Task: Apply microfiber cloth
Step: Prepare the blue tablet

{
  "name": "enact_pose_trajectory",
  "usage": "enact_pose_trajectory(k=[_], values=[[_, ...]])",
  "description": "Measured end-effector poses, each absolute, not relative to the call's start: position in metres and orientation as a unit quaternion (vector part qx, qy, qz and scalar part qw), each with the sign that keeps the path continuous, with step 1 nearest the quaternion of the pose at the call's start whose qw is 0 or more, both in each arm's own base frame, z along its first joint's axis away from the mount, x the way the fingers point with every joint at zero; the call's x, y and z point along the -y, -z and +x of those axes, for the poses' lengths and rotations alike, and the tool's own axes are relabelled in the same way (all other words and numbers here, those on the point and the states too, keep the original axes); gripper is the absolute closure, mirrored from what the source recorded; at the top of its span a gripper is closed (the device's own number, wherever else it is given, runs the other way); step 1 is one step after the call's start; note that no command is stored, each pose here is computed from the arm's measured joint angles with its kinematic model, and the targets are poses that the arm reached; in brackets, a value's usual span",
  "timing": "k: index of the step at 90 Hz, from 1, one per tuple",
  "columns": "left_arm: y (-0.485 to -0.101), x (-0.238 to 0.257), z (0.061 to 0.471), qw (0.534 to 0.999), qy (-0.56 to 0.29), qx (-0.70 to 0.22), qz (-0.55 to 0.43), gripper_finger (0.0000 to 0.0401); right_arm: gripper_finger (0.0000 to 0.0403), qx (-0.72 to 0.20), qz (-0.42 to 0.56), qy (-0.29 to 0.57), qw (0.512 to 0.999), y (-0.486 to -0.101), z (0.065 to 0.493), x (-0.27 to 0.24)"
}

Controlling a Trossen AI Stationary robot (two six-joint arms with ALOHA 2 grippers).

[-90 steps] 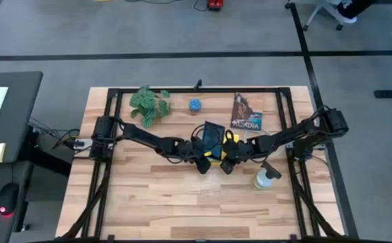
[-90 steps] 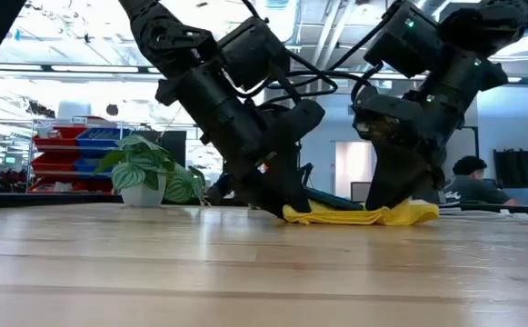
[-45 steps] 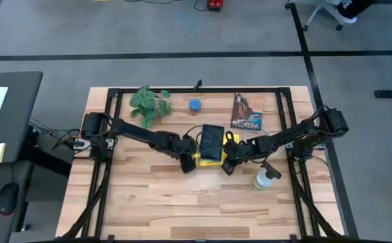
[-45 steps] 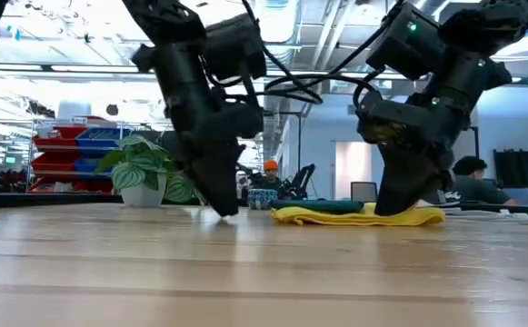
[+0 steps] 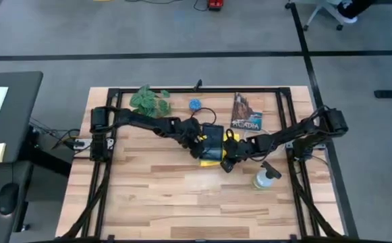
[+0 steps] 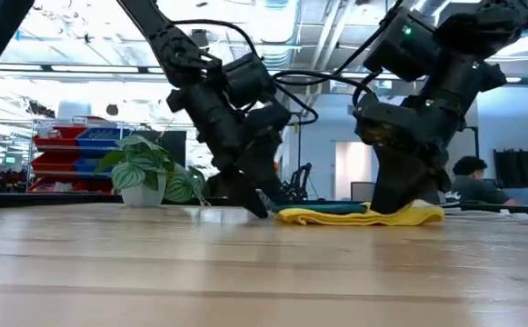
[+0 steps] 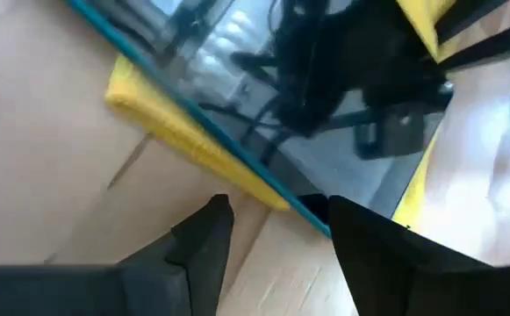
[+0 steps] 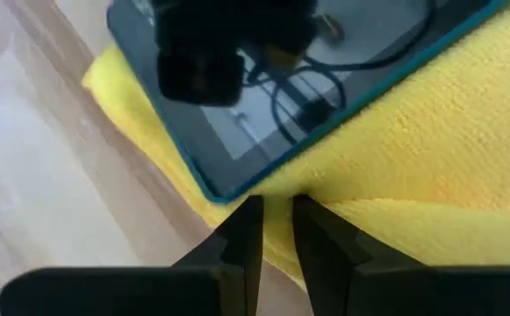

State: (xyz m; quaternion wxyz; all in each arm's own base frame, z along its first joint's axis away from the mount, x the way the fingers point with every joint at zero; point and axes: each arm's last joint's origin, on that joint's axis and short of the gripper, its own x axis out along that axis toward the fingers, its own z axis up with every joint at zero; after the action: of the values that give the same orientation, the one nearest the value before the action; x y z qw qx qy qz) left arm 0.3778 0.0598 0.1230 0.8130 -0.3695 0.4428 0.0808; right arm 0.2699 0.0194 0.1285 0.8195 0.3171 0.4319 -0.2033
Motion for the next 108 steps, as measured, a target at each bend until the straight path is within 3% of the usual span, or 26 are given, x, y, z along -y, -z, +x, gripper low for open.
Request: enact_pose_trajectory(k=[78,89,108], values=[[-0.133,-0.044,0.396,0.852,0.015,-0.369,-0.370,0.0234,0.0347,-0.430,0.308,0.195,0.826,-0.129,0.271,-0.022],[-0.132,-0.043,0.395,0.850,0.004,-0.379,-0.367,0.0270,0.0347,-0.426,0.304,0.196,0.829,-0.129,0.271,-0.022],[-0.139,-0.043,0.393,0.862,-0.005,-0.377,-0.339,0.0386,0.0347,-0.427,0.294,0.199,0.832,-0.129,0.270,-0.026]])
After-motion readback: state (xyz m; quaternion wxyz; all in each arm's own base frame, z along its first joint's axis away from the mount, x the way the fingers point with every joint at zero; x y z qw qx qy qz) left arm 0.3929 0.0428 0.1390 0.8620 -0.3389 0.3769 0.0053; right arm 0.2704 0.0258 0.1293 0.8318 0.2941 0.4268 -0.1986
